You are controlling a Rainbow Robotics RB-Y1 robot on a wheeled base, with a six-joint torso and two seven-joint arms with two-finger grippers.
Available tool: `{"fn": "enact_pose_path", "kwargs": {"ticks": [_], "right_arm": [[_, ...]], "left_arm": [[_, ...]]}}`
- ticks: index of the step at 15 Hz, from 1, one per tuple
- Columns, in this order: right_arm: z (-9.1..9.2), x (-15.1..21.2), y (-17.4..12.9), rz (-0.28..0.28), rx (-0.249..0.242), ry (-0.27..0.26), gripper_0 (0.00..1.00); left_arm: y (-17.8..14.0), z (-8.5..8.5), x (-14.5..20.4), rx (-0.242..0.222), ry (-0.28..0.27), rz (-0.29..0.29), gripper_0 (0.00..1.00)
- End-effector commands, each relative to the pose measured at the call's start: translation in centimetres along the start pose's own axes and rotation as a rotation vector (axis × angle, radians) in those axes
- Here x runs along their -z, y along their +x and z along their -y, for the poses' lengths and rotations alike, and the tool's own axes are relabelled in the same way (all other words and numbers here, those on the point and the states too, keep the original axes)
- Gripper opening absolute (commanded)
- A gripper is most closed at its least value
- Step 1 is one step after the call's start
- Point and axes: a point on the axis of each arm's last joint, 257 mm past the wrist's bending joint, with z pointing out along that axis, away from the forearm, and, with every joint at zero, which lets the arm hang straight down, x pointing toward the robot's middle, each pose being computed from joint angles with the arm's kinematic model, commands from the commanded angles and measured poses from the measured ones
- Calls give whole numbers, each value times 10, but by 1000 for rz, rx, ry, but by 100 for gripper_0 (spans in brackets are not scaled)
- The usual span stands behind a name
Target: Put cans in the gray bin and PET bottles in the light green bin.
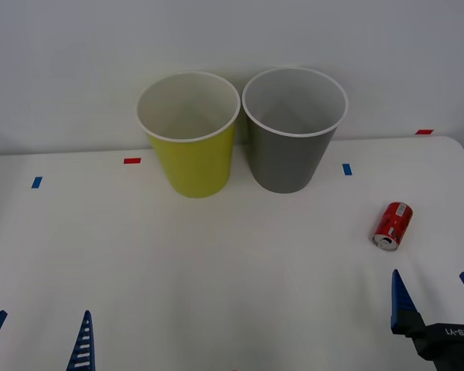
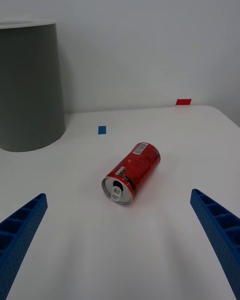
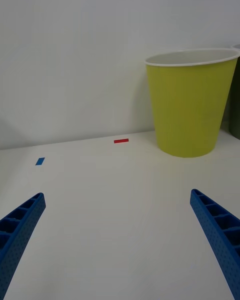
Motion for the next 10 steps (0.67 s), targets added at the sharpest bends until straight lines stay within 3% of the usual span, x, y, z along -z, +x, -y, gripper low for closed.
{"fn": "enact_pose_path", "kwargs": {"ticks": [1,4,7,10], "right_arm": [[0,-11,-7,-85,-48,30,100],[2,-24,-10,-156,-102,52,100],[7,-37,-12,-220,-217,79,100],[10,-43,-17,-338,-308,127,100]], "left_arm": [[0,0,0,0,0,0,100],[0,0,0,0,0,0,100],[0,0,0,0,0,0,100],[0,0,0,0,0,0,100]]}}
